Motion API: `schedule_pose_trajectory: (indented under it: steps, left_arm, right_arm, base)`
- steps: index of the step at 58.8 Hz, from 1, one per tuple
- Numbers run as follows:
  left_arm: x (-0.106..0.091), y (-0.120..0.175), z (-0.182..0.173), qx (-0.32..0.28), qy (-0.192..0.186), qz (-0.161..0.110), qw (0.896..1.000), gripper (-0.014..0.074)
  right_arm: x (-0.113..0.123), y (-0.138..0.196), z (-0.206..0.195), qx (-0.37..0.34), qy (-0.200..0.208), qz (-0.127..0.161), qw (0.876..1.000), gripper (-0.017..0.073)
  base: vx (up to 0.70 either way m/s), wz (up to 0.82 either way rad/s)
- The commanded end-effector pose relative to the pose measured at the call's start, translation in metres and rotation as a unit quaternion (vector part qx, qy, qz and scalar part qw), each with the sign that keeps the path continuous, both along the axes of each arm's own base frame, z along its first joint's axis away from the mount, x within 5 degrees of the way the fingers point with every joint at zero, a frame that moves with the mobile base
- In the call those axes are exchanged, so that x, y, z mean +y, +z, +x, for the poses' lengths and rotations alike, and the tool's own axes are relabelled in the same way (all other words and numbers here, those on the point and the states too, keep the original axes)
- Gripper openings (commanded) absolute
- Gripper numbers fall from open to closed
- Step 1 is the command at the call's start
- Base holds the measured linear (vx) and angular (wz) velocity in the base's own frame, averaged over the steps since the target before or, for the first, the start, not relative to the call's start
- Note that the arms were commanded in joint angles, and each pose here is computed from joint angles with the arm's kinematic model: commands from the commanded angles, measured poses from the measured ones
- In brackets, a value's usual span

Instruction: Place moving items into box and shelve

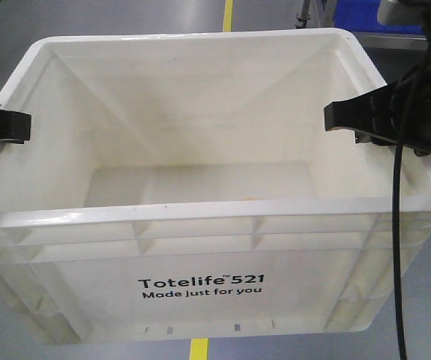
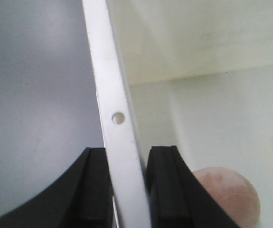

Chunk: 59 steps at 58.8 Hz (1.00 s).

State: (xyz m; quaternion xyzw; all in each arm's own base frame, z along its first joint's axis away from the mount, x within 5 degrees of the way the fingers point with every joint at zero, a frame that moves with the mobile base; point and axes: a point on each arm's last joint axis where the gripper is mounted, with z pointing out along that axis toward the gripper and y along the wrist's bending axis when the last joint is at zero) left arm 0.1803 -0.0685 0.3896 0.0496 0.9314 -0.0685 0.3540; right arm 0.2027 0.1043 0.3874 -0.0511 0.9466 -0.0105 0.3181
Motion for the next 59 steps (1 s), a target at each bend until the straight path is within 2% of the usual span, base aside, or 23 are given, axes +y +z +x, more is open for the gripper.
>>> schedule_pose_trajectory:
  steps: [1, 59]
  left_arm:
    - [0.0006, 0.0265, -0.0024, -0.092, -0.013, -0.023, 0.995, 0.014]
    - [0.0006, 0.0265, -0.0024, -0.092, -0.013, -0.023, 0.995, 0.014]
  right_arm:
    - [-0.0067, 0.027, 0.0005, -0.094, 0.014, 0.001, 0.995, 0.011]
    - [-0.0067, 0.027, 0.0005, -0.094, 0.014, 0.001, 0.995, 0.011]
  base:
    - [0.29, -0.08]
    - [0.36, -0.01]
